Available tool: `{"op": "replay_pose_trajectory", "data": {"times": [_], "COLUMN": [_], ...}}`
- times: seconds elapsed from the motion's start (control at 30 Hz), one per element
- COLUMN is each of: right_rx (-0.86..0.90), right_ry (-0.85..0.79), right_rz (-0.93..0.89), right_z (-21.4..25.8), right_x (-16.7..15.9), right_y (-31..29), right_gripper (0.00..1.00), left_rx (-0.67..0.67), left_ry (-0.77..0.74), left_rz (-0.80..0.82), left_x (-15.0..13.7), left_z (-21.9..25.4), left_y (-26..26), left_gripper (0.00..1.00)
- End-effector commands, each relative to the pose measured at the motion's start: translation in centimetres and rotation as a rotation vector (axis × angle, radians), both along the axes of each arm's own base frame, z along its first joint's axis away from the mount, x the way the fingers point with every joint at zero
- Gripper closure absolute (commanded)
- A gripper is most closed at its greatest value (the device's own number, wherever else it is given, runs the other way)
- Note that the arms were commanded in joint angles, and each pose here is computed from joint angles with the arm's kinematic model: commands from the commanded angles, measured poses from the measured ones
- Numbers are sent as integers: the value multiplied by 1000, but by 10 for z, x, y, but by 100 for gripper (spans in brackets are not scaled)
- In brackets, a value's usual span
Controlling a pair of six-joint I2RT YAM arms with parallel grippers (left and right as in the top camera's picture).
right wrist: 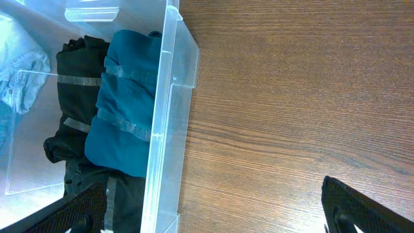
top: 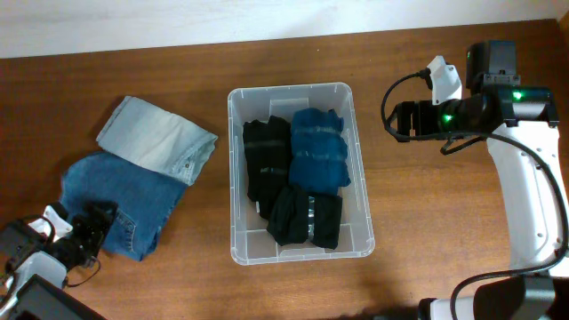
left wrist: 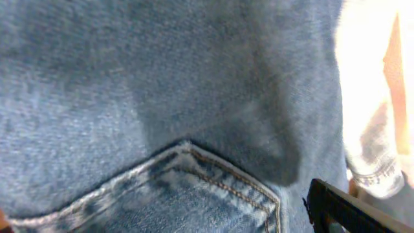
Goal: Pack container
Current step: 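Grasp the dark-blue jeans with the left gripper, then lift the dark-blue jeans and lay them into the container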
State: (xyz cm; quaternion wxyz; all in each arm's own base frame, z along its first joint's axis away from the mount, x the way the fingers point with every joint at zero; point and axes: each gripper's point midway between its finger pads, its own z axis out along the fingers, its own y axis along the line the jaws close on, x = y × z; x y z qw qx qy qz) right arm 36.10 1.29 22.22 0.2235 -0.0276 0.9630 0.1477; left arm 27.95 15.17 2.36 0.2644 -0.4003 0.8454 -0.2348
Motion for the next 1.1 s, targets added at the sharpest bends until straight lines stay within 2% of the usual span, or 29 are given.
{"op": "replay_pose_trajectory", "data": {"times": [0.0,0.03,0.07,0.17,0.27,0.43,0.57,0.63,0.73,0.83,1.0,1.07], "right_rx": [-3,-3,-3,-3,-2,-2,-3,-2,-3,-2,-3,-3], "right_ry": [-4,-4,-4,-3,0,0,0,-1,-4,-3,-4,-4], "right_rz": [-8,-8,-8,-8,-7,-7,-8,-8,-8,-8,-8,-8], "right_z": [1,1,1,1,1,1,1,1,1,1,1,1], "right_x": [1,1,1,1,1,0,1,1,1,1,1,1], "right_y": [-4,-4,-4,-3,-3,-3,-3,-3,-3,-3,-4,-4], "right_gripper": [2,2,2,2,2,2,2,2,2,2,2,1], "left_rx": [-105,-112,-130,-139,-137,-65,137,128,111,169,174,103], "left_ry": [-34,-31,-37,-46,-69,-205,-392,-454,-554,-658,-805,-814], "left_rz": [-64,-65,-70,-74,-81,-109,-118,-163,-320,-473,-685,-800], "left_x": [-2,-3,-3,-2,0,8,7,10,25,38,36,29], "left_z": [-3,-3,-1,0,7,59,163,200,245,297,365,372], "left_y": [-28,-30,-33,-34,-35,-36,-38,-52,-87,-127,-197,-234], "left_gripper": [16,30,49,77,98,99,99,99,99,99,99,99]}}
